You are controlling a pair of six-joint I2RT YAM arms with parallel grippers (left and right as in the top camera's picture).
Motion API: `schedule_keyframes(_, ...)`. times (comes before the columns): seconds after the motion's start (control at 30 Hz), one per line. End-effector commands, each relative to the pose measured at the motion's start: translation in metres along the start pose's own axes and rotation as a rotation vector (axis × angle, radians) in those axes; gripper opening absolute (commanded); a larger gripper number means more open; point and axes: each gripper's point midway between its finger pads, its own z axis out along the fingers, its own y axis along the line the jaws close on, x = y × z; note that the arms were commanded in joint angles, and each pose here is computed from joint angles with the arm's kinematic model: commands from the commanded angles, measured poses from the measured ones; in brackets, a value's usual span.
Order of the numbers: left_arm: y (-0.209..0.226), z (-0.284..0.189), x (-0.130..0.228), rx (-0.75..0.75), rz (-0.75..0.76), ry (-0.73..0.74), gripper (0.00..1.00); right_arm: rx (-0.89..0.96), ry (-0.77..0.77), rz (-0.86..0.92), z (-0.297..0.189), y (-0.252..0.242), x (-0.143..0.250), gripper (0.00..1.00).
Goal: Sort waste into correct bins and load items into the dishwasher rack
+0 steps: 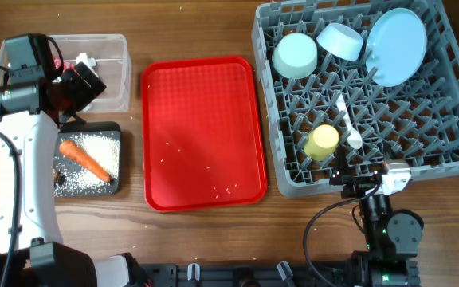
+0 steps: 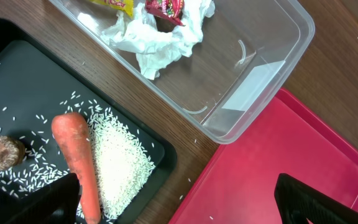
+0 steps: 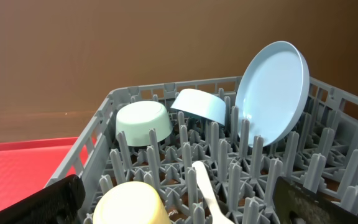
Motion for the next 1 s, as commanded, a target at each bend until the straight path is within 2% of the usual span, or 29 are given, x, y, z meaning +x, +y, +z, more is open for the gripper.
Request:
schedule_keyframes(0.0, 0.004, 0.003, -0.001, -0.017, 0.001, -0.002, 1.0, 0.004, -0.009, -0.02, 0.0, 0.0, -0.002, 1.0)
schedule_keyframes(0.23, 0.006, 0.003, -0.001, -0.03, 0.002, -0.002, 1.0, 0.004, -0.009, -0.02, 0.0, 0.0, -0.002, 1.0)
schedule_keyframes(0.3, 0.013, -0.008, -0.007, -0.05, -0.007, -0.047, 1.0, 0.004, -0.009, -0.02, 0.0, 0.0, -0.002, 1.0)
schedule_keyframes(0.4, -0.005, -0.03, -0.016, 0.063, -0.002, -0.133, 1.0, 0.004, -0.009, -0.02, 0.0, 0.0, -0.002, 1.0)
schedule_keyframes(0.47, -0.029, -0.041, -0.013, 0.226, 0.097, -0.233, 1.0, 0.004, -0.009, -0.02, 0.0, 0.0, -0.002, 1.0)
schedule_keyframes(0.6, -0.043, -0.05, 0.017, 0.446, 0.241, -0.372, 1.0, 0.004, -0.009, -0.02, 0.0, 0.0, -0.002, 1.0)
schedule_keyframes(0.7, -0.03, -0.056, 0.054, 0.561, 0.295, -0.553, 1.0, 0.004, -0.009, -0.02, 0.0, 0.0, -0.002, 1.0)
schedule_keyframes(0.8, -0.011, -0.058, 0.082, 0.605, 0.298, -0.68, 1.0, 0.004, -0.009, -0.02, 0.0, 0.0, -0.002, 1.0)
schedule_keyframes(0.97, 0.01, -0.058, 0.117, 0.643, 0.3, -0.811, 1.0, 0.004, -0.009, -0.02, 0.0, 0.0, -0.002, 1.0)
